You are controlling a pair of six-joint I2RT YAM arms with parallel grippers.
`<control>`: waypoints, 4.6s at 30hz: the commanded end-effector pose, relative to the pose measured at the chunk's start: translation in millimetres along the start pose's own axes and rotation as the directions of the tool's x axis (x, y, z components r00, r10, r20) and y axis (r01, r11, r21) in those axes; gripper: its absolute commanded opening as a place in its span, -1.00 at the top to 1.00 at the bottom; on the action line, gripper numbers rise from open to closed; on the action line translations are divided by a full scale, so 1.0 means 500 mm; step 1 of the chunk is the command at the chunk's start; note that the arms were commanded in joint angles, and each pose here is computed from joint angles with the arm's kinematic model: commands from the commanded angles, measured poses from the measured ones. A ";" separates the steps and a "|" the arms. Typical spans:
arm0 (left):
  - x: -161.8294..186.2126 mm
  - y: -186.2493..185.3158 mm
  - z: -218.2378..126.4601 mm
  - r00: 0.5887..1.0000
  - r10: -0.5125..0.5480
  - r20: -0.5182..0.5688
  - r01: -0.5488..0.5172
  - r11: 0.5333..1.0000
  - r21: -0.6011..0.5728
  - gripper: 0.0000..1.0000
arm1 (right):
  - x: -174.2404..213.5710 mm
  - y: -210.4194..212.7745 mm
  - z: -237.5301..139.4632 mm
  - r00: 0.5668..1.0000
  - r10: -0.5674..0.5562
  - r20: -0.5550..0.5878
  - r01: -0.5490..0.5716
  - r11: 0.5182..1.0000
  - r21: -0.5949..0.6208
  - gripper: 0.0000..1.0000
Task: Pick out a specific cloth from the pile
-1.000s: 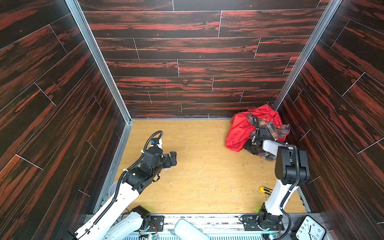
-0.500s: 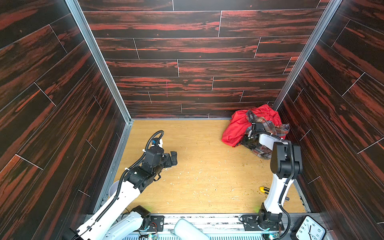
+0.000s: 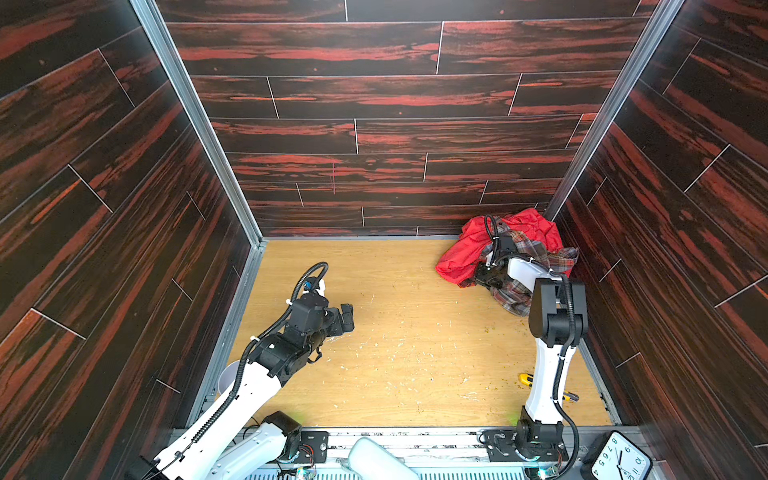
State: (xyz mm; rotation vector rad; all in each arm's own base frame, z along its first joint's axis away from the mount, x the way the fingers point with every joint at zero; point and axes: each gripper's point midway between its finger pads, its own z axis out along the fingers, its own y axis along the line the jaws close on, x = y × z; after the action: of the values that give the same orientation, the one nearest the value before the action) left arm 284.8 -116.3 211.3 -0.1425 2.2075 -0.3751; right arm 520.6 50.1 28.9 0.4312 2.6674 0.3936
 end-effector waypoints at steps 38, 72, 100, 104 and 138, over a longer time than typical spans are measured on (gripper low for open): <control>-0.002 0.006 -0.008 0.998 -0.017 0.063 0.015 1.000 0.017 -0.98 | -0.243 0.253 -0.752 0.888 0.051 0.457 0.196 0.857 -0.476 1.00; 0.043 0.030 -0.002 0.999 -0.035 0.034 0.035 0.999 0.003 -0.98 | 0.001 0.072 -0.435 0.966 -0.142 0.217 0.155 0.987 -0.046 0.16; 0.047 0.037 0.006 0.999 -0.023 0.024 0.023 0.999 -0.023 -0.98 | -0.155 0.168 -0.495 0.900 -0.199 0.388 0.181 0.980 0.082 1.00; 0.046 0.020 0.017 1.000 -0.009 0.006 0.009 1.000 0.007 -0.98 | -0.252 0.281 -0.830 0.717 -0.153 0.680 0.232 0.972 -0.026 1.00; -0.061 -0.121 -0.120 0.928 0.232 0.293 -0.325 0.887 0.327 -0.98 | -0.068 0.815 -1.171 0.425 0.350 0.834 0.801 0.284 -0.527 1.00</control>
State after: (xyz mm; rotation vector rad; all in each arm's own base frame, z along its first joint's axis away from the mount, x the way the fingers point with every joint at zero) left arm 262.3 -146.0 288.0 0.2165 1.8751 -0.5611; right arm 417.3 271.0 673.3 -0.2061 1.0717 1.0603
